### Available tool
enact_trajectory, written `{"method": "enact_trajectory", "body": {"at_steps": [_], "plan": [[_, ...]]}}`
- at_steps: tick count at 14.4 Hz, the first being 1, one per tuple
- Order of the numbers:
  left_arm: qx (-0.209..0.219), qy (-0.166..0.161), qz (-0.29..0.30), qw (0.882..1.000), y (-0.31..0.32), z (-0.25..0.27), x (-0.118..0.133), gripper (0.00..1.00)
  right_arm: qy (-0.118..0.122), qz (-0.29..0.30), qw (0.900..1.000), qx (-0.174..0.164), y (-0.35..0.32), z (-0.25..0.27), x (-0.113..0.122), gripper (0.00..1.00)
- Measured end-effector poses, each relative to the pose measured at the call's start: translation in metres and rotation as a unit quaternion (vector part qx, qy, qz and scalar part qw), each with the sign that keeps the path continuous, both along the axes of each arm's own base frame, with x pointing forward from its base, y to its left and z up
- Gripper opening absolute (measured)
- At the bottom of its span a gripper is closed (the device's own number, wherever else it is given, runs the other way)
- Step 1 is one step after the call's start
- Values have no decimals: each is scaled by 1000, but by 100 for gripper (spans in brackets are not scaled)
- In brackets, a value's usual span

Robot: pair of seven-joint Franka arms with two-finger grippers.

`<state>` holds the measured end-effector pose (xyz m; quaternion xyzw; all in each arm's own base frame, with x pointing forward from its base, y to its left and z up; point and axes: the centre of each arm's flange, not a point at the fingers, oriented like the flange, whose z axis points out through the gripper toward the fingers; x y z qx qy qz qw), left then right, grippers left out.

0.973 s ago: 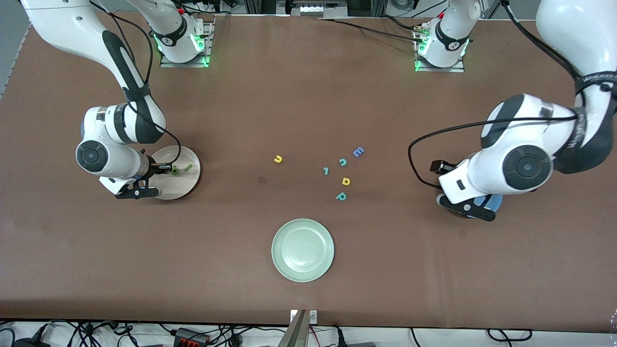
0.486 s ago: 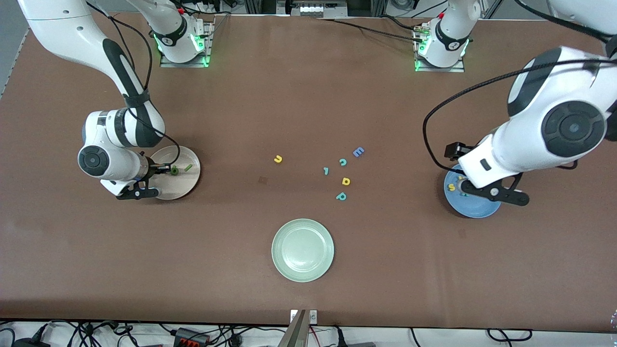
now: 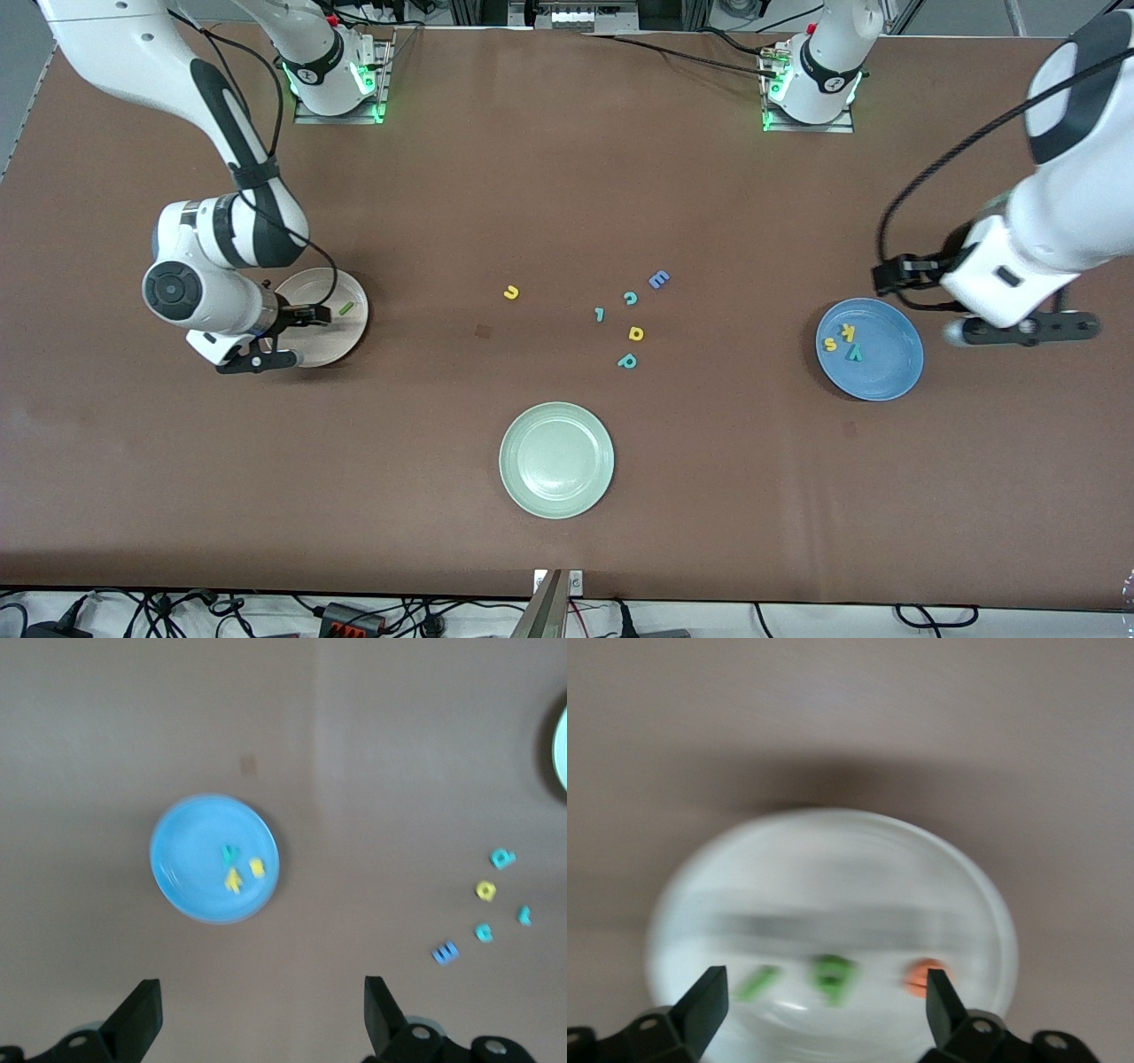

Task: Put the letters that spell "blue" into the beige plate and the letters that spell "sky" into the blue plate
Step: 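Move the right gripper to the yellow u and lower onto it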

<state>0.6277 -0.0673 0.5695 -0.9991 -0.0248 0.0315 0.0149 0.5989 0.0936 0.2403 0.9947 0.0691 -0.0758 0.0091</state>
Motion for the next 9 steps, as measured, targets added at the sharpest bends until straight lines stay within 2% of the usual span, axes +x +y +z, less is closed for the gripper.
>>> {"method": "enact_trajectory", "body": {"at_steps": [2,6,9], "plan": [[-10,-6,-24,1000,22,5,-20,100,-16,-6,1000,19,73,18,-3,100],[-15,-10,-37,999,24,18,-59,100,-30,9,999,26,190,27,-28,100],[-16,-16,-48,999,24,25,-66,100,-32,-59,998,20,252,15,-42,100]]}}
